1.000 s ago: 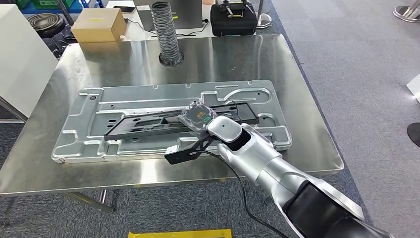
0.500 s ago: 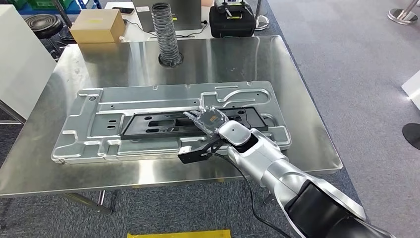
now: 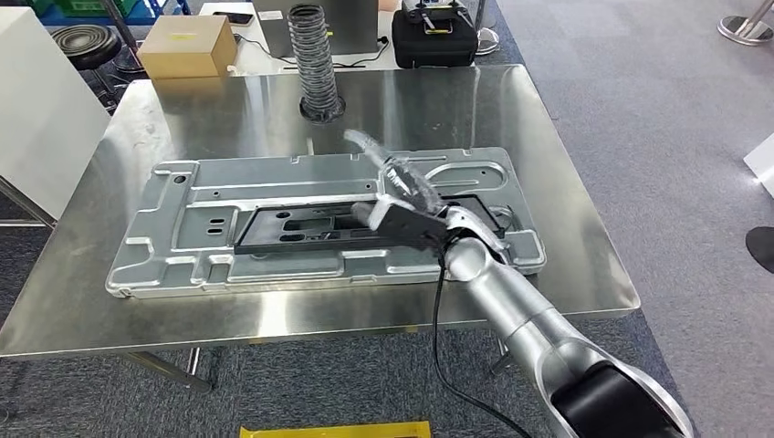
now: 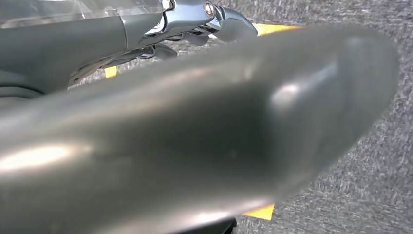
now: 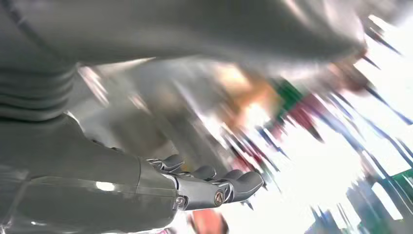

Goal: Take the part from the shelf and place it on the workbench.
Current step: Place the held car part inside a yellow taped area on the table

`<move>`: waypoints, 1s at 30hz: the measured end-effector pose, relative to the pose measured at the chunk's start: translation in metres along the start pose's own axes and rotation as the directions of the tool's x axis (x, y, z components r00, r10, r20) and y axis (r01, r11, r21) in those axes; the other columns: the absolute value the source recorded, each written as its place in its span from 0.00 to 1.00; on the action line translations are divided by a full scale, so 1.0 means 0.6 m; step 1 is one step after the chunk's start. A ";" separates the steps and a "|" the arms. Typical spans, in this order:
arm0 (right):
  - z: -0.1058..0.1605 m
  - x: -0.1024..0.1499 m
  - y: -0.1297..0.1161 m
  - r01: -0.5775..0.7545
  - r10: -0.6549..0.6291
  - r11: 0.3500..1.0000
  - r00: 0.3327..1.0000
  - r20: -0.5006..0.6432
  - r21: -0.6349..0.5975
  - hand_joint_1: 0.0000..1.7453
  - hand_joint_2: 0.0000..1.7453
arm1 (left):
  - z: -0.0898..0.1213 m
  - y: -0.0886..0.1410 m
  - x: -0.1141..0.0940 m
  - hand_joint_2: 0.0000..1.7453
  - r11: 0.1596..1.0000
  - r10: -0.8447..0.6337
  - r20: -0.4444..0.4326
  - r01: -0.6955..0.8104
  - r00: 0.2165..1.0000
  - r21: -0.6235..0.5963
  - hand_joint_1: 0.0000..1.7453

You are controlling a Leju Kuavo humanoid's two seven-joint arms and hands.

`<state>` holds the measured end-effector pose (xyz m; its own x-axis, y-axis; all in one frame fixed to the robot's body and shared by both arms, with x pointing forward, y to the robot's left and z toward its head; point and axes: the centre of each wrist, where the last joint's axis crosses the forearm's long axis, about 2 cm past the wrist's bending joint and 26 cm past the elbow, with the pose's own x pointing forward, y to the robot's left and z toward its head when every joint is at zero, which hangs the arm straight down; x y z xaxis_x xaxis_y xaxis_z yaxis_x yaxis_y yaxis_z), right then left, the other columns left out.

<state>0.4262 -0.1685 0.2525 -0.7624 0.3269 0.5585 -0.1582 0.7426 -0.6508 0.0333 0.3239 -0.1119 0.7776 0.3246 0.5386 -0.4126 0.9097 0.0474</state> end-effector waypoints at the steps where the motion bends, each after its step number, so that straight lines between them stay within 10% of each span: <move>1: 0.001 0.011 -0.019 0.036 -0.032 0.996 0.998 0.053 -0.086 0.00 0.00 | 0.001 0.000 -0.001 0.00 1.000 0.007 0.000 -0.007 1.000 0.003 0.00; 7: 0.071 0.089 -0.105 0.142 0.050 0.826 0.946 0.322 -0.546 0.00 0.00 | 0.009 -0.002 -0.017 0.00 0.997 0.068 0.002 -0.068 0.998 0.029 0.00; 11: 0.191 0.115 -0.121 0.069 0.199 0.608 0.951 0.235 -0.791 0.00 1.00 | 0.016 -0.007 -0.031 0.00 0.994 0.094 -0.009 -0.093 0.996 0.054 0.00; 16: 0.333 0.108 -0.127 -0.065 0.178 0.452 0.984 0.019 -0.890 0.00 1.00 | 0.019 -0.012 -0.035 0.00 0.992 0.113 -0.012 -0.112 0.994 0.066 0.00; 30: 0.611 0.095 -0.100 -0.520 0.082 0.369 0.844 -0.530 -0.771 0.00 1.00 | 0.018 -0.010 -0.034 0.00 0.992 0.124 0.026 -0.125 0.992 0.031 0.00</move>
<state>0.1621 -0.4088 0.1349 -0.3240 0.6466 0.6907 0.8212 0.5547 -0.1340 0.0150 0.3090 -0.1140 0.7076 0.4281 0.5621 -0.5210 0.8535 0.0057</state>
